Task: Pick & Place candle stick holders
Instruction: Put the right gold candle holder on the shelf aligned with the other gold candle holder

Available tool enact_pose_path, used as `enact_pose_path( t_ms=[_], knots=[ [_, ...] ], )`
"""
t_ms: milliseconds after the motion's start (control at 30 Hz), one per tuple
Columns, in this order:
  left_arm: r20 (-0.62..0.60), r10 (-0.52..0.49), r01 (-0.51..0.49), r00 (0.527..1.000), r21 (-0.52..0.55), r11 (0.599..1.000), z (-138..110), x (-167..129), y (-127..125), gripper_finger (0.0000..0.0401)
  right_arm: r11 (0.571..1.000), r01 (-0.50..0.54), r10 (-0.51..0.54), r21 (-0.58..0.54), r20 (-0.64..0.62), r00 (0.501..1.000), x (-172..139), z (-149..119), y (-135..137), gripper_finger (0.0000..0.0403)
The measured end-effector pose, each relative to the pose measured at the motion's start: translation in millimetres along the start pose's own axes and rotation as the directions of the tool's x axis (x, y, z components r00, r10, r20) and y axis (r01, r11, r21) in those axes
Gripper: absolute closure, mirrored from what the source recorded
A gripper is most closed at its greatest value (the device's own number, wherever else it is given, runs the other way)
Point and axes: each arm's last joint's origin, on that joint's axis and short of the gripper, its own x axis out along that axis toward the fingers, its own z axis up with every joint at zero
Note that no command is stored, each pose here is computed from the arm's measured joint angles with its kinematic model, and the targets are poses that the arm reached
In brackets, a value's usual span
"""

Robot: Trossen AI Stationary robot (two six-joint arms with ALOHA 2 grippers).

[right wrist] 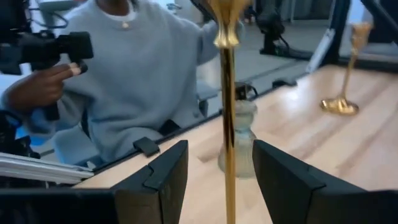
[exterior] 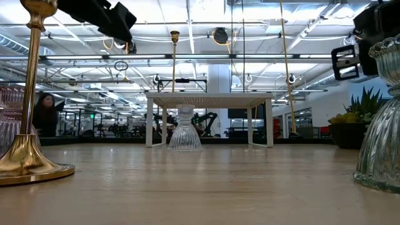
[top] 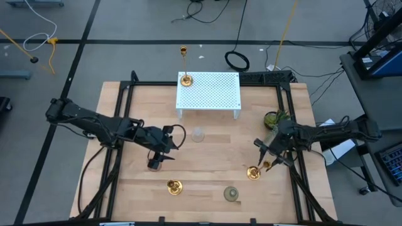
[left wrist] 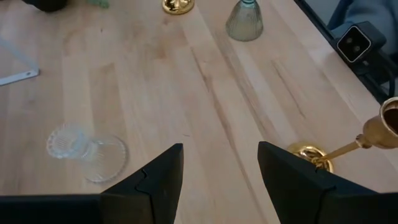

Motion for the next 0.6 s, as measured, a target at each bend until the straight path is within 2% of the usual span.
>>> enact_pose_path(
  t_ms=[133,400,600],
  knots=[
    [0.015,0.001,-0.001,1.000,-0.014,1.000,1.5,0.0,-0.1,0.0187,0.995,-0.010,0.016,-0.095,0.055,0.998,6.7,9.2,4.3,0.0232],
    [0.042,0.004,-0.003,0.999,-0.033,0.999,4.1,-0.1,0.2,0.0187,0.991,0.115,-0.114,-0.071,0.020,0.993,20.9,5.0,7.0,0.0232],
    [0.041,0.013,-0.011,0.999,-0.049,0.999,4.1,-0.1,0.5,0.0187,0.979,0.159,-0.155,-0.128,0.041,0.987,25.1,6.6,5.5,0.0236]
  ],
)
